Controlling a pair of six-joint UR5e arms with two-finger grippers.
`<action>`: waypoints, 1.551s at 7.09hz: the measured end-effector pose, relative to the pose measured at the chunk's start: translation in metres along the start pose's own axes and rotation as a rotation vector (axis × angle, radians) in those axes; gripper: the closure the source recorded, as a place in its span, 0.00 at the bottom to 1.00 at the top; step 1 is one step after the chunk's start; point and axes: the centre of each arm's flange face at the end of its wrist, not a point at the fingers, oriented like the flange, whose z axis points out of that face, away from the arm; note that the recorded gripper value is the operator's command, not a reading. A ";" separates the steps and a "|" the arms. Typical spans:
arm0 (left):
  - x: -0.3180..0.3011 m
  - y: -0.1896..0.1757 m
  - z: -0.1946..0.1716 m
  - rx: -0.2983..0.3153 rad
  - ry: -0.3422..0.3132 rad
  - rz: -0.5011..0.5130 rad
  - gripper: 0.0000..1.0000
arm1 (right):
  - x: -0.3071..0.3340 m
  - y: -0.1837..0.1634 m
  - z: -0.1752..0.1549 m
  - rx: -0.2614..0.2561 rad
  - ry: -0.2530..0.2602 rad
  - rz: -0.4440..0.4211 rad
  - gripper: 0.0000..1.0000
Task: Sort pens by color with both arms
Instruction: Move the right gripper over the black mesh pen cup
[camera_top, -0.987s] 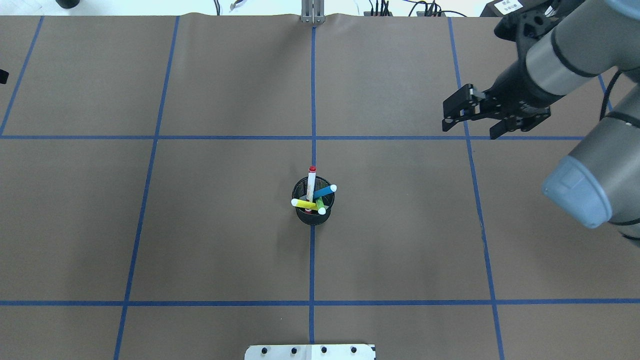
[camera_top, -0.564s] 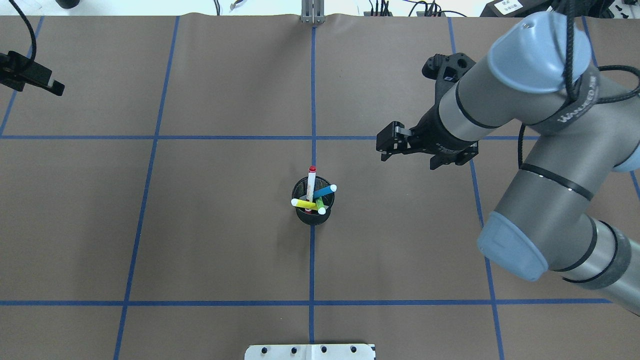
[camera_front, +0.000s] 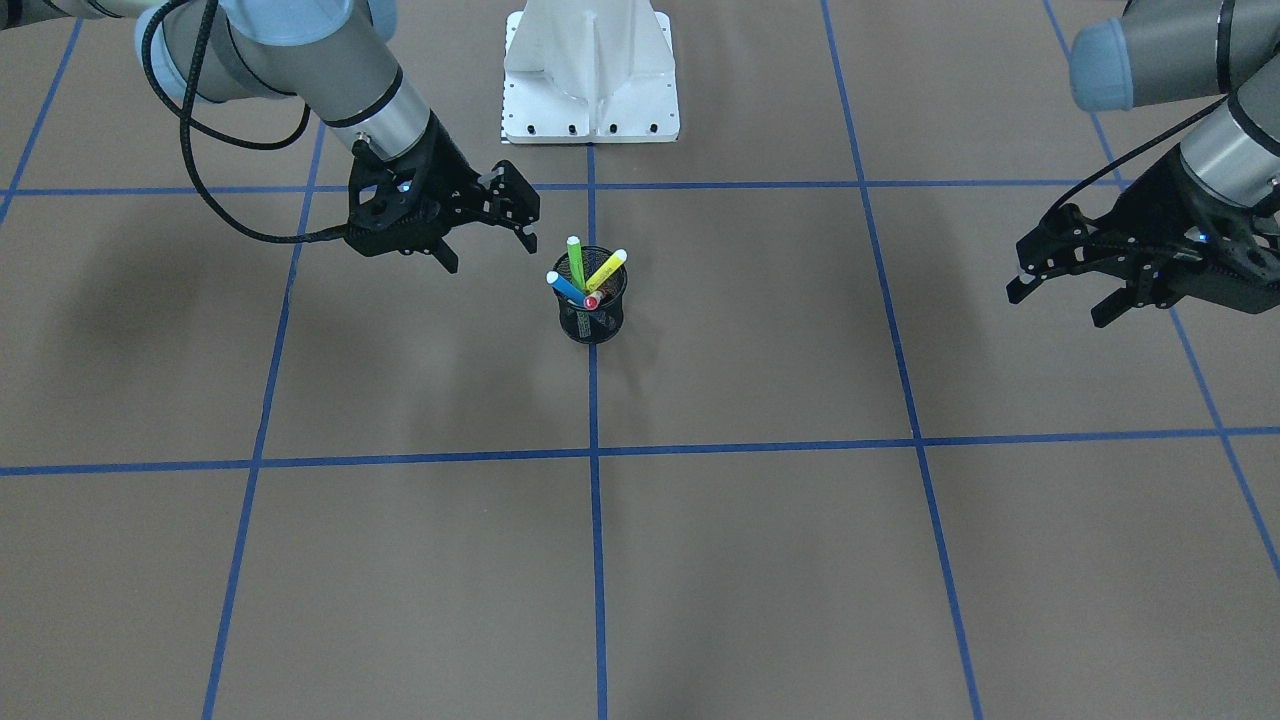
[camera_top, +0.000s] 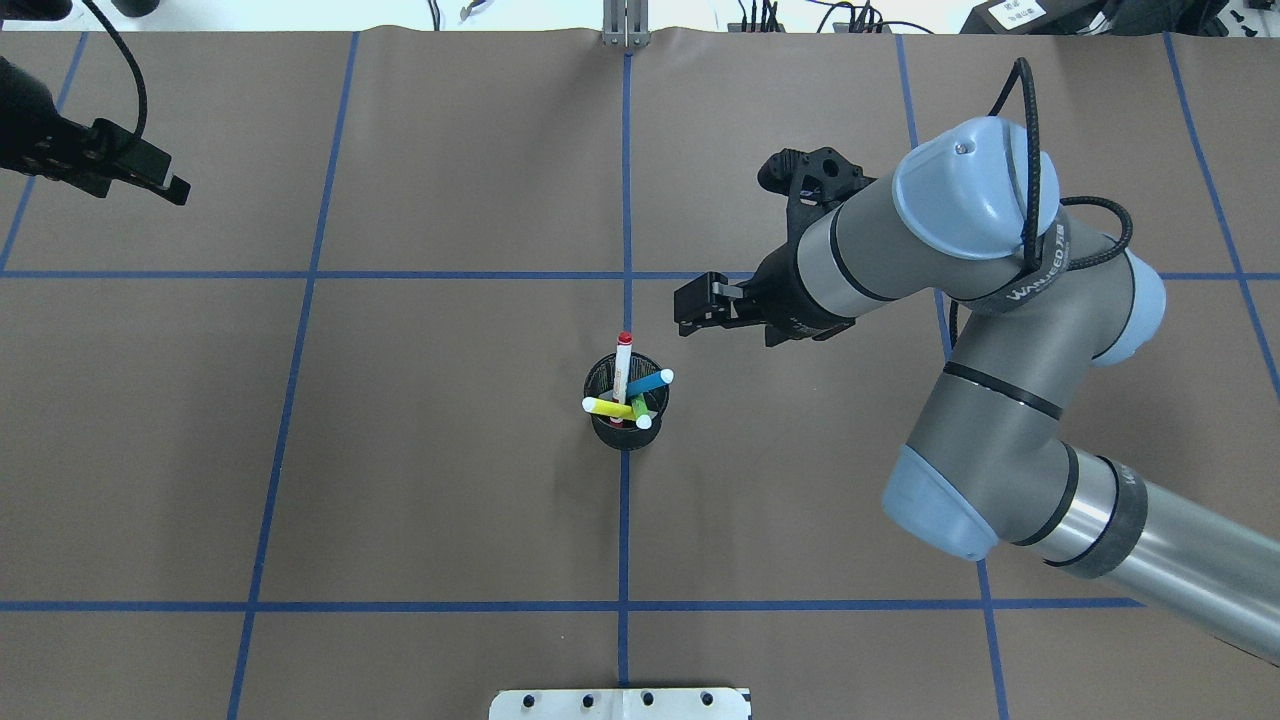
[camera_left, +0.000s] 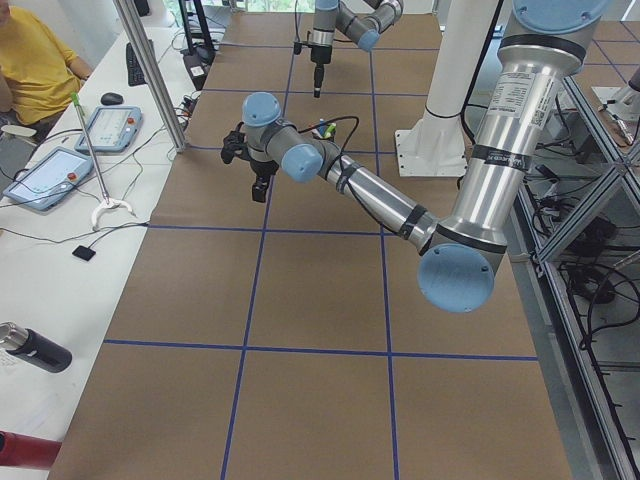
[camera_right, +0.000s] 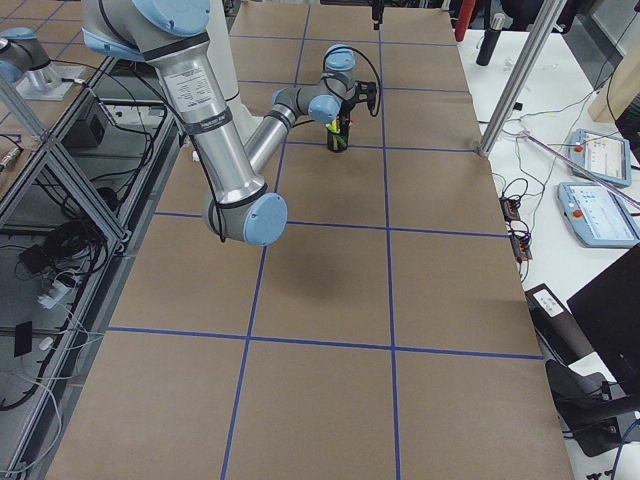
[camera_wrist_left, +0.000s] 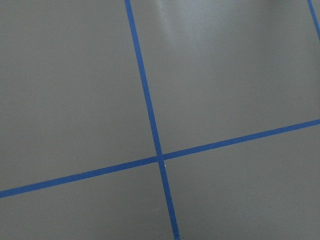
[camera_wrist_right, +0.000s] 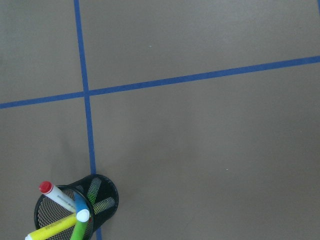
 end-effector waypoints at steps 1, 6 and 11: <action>0.003 0.000 0.002 -0.001 -0.001 0.000 0.00 | 0.000 0.004 0.015 0.009 -0.043 -0.034 0.16; 0.005 0.001 0.005 -0.003 -0.004 0.001 0.00 | -0.005 0.025 0.055 0.052 -0.054 -0.079 0.43; 0.005 0.001 0.006 -0.003 -0.006 0.001 0.00 | -0.010 0.029 0.071 0.058 -0.038 -0.084 0.56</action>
